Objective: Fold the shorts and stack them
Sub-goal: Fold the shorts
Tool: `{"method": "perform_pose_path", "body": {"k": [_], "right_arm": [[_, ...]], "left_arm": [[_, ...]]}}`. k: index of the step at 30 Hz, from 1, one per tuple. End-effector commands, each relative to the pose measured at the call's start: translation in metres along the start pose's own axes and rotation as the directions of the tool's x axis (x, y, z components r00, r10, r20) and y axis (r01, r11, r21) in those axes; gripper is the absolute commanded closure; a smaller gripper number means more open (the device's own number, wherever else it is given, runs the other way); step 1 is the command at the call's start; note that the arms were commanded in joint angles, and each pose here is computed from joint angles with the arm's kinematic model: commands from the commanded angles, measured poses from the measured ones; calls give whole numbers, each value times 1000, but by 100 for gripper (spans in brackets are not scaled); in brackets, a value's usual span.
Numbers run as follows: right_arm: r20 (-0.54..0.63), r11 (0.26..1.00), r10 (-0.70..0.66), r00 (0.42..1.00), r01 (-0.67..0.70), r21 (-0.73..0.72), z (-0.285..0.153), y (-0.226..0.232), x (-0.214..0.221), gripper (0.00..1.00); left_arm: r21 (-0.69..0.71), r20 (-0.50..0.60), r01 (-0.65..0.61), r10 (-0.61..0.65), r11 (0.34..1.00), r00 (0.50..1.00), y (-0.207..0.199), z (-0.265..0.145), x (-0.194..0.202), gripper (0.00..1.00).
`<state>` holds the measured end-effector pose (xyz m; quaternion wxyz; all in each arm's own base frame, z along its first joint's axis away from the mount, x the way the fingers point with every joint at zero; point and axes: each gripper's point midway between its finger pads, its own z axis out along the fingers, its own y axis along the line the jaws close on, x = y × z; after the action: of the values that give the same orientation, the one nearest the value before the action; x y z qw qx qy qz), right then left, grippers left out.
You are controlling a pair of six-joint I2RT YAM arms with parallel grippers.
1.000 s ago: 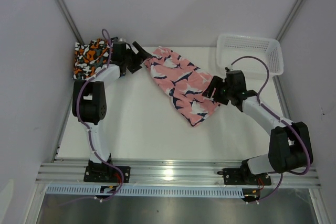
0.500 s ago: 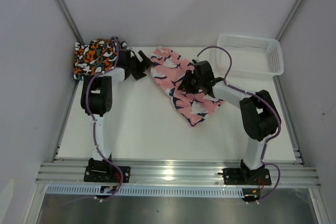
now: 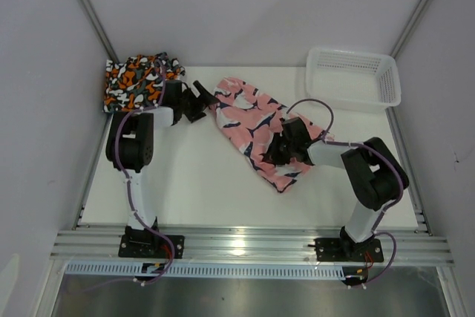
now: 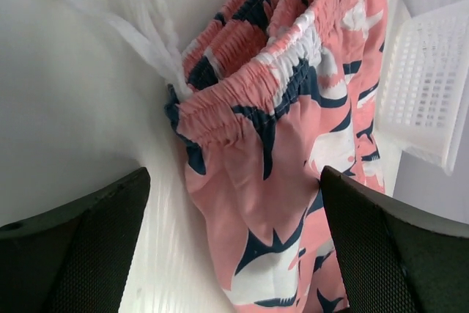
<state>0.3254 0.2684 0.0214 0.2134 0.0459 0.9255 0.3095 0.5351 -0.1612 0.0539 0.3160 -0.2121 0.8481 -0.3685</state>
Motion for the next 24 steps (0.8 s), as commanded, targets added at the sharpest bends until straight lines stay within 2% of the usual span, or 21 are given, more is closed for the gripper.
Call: {"method": "perform_pose_path", "body": {"k": [1, 3, 6, 10, 14, 18, 24], "right_arm": [[-47, 994, 16, 999, -11, 104, -25, -29, 36, 88], [-56, 989, 17, 998, -9, 148, -42, -41, 49, 89], [-53, 976, 12, 999, -1, 216, -66, -55, 57, 89], [-3, 961, -5, 1000, 6, 278, -91, -68, 47, 88], [33, 942, -9, 999, -3, 336, -110, -83, 33, 88], [41, 940, -3, 999, -12, 342, -118, -88, 29, 87], [71, 956, -14, 997, -7, 292, -122, -72, 13, 85]], "left_arm": [[-6, 20, 16, -16, 1000, 1000, -1, -40, 23, 1], [25, 67, -13, 11, 1000, 998, -11, -51, 21, 1], [44, 53, -37, 35, 998, 998, -12, -61, 37, 1], [136, 12, -84, 83, 987, 996, -17, -59, 54, 1], [195, 13, -131, 131, 972, 991, -29, -61, 54, 1], [168, -20, -116, 121, 979, 992, -21, -56, 65, 1], [119, 6, -44, 43, 992, 999, -7, -51, 74, 1]]}}
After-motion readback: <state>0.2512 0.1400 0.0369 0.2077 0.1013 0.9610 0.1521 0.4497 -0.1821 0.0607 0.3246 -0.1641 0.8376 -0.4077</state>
